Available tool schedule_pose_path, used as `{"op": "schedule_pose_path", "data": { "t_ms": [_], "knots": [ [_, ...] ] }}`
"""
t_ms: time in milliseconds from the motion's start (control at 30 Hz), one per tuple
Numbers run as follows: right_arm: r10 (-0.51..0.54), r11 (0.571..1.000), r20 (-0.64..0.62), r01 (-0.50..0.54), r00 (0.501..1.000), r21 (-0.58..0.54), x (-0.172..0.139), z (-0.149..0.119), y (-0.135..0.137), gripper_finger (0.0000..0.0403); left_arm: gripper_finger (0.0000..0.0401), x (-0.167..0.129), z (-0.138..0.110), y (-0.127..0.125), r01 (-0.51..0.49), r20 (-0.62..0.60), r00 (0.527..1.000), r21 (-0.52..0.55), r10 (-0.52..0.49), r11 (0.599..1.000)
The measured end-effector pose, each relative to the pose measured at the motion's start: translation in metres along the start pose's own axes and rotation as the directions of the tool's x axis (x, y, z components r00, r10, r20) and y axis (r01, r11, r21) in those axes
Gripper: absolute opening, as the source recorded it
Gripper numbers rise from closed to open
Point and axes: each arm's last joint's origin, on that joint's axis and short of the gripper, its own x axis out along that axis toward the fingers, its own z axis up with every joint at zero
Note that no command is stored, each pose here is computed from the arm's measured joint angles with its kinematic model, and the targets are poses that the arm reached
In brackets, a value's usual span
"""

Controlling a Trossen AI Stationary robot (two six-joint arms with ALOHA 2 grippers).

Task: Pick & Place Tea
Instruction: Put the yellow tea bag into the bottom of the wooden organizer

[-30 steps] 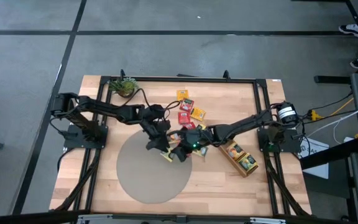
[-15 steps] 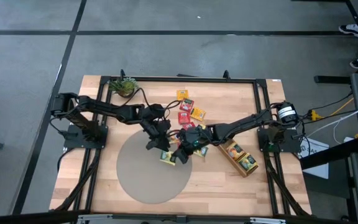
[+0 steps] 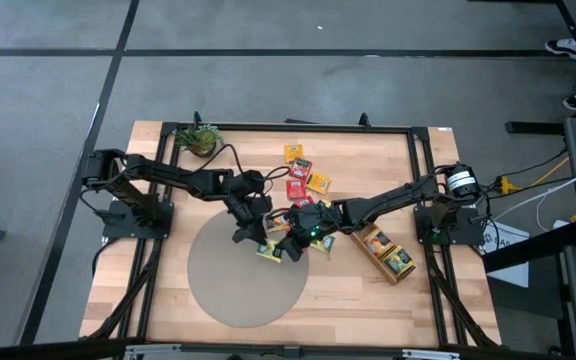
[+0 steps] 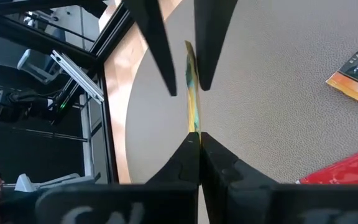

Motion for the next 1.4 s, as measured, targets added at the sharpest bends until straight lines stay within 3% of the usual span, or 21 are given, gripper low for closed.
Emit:
{"op": "schedule_pose_path", "data": {
  "t_ms": [133, 333, 467, 567, 700, 833, 933, 1400],
  "knots": [
    [0.009, 1.000, 0.006, -0.009, 1.000, -0.003, 0.000, 0.001, 0.001, 0.0006, 0.0013, 0.001, 0.000, -0.001, 0.006, -0.004, 1.000, 0.003, -0.006, 1.000],
    [0.024, 0.998, 0.018, -0.022, 1.000, -0.067, 0.000, 0.000, 0.004, 0.0009, 0.0003, 0.003, -0.003, -0.004, 0.009, -0.030, 1.000, -0.013, -0.010, 1.000],
    [0.004, 0.997, 0.094, 0.004, 0.996, -0.082, -0.011, -0.004, 0.014, 0.0026, 0.0003, -0.006, -0.007, -0.011, -0.012, -0.044, 0.999, -0.010, 0.011, 1.000],
    [-0.027, 0.996, 0.143, 0.039, 0.989, -0.079, -0.021, -0.009, 0.018, 0.0045, 0.0003, -0.022, -0.004, -0.018, -0.033, 0.059, 0.998, 0.040, 0.031, 0.999],
    [-0.031, 0.999, 0.183, 0.037, 0.983, -0.031, -0.030, -0.008, 0.019, 0.0075, 0.0002, -0.038, -0.018, -0.012, -0.040, 0.223, 0.974, -0.018, 0.043, 0.999],
    [-0.006, 1.000, 0.222, 0.012, 0.975, -0.023, -0.031, -0.002, 0.020, 0.0106, 0.0002, -0.049, -0.030, -0.012, 0.037, 0.453, 0.891, -0.033, -0.018, 0.999],
    [-0.001, 1.000, 0.243, 0.006, 0.970, -0.017, -0.032, 0.004, 0.017, 0.0122, 0.0002, -0.052, -0.039, -0.011, 0.097, 0.531, 0.846, -0.045, -0.059, 0.994],
    [-0.014, 1.000, 0.280, 0.020, 0.960, -0.019, -0.041, 0.022, 0.008, 0.0130, 0.0002, -0.044, -0.050, -0.011, 0.147, 0.466, 0.880, -0.090, -0.088, 0.985]
  ]
}}
